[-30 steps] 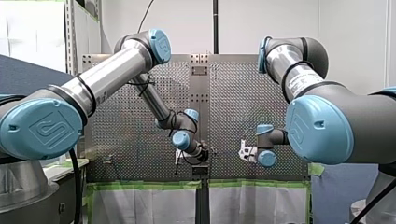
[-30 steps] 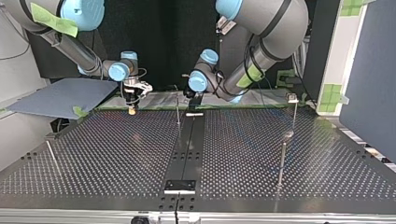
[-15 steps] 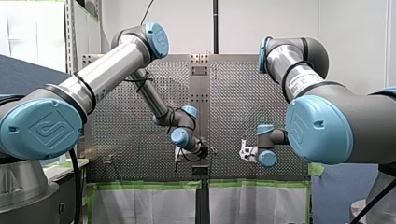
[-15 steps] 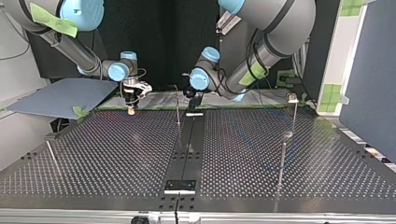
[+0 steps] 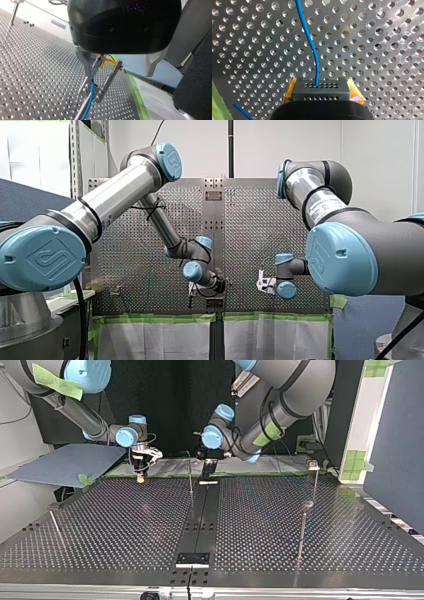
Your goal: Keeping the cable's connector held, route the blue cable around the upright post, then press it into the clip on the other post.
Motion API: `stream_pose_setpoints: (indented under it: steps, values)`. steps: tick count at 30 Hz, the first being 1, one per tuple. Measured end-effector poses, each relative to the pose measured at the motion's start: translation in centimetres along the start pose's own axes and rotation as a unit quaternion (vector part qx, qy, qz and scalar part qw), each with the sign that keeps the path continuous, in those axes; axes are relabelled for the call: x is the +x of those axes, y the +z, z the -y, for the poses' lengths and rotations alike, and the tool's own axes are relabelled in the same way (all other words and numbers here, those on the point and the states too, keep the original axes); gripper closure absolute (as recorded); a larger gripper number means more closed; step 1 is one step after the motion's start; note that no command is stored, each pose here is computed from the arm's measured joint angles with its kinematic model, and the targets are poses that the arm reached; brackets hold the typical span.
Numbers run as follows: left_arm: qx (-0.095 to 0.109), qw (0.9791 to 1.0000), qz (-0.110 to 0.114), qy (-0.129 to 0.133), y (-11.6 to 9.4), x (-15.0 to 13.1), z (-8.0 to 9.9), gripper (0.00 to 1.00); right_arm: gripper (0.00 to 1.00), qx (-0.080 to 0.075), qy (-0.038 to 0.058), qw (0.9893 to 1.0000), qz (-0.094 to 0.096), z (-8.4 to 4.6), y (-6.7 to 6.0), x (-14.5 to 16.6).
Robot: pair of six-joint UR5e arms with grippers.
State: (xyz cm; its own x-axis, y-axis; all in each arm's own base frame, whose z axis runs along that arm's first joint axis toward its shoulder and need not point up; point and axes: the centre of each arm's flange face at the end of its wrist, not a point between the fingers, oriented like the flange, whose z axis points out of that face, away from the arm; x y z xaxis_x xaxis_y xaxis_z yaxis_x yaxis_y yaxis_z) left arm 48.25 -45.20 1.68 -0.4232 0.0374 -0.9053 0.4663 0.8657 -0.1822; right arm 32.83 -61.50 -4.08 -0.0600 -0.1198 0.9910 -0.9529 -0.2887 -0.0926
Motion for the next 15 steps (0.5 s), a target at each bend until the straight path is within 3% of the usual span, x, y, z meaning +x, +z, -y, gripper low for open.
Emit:
stream_pose_setpoints:
  steps: [9, 15]
  values:
    - [0.006, 1.0, 0.008, 0.002, 0.04, 0.04, 0.75, 0.01, 1.0, 0.008, -0.0014, 1.0, 0.002, 0.23, -0.05, -0.18]
    - [0.006, 0.9999, 0.008, 0.002, 0.03, 0.05, 0.8, 0.01, 1.0, 0.033, -0.0052, 0.9994, 0.005, 0.87, -0.14, -0.33]
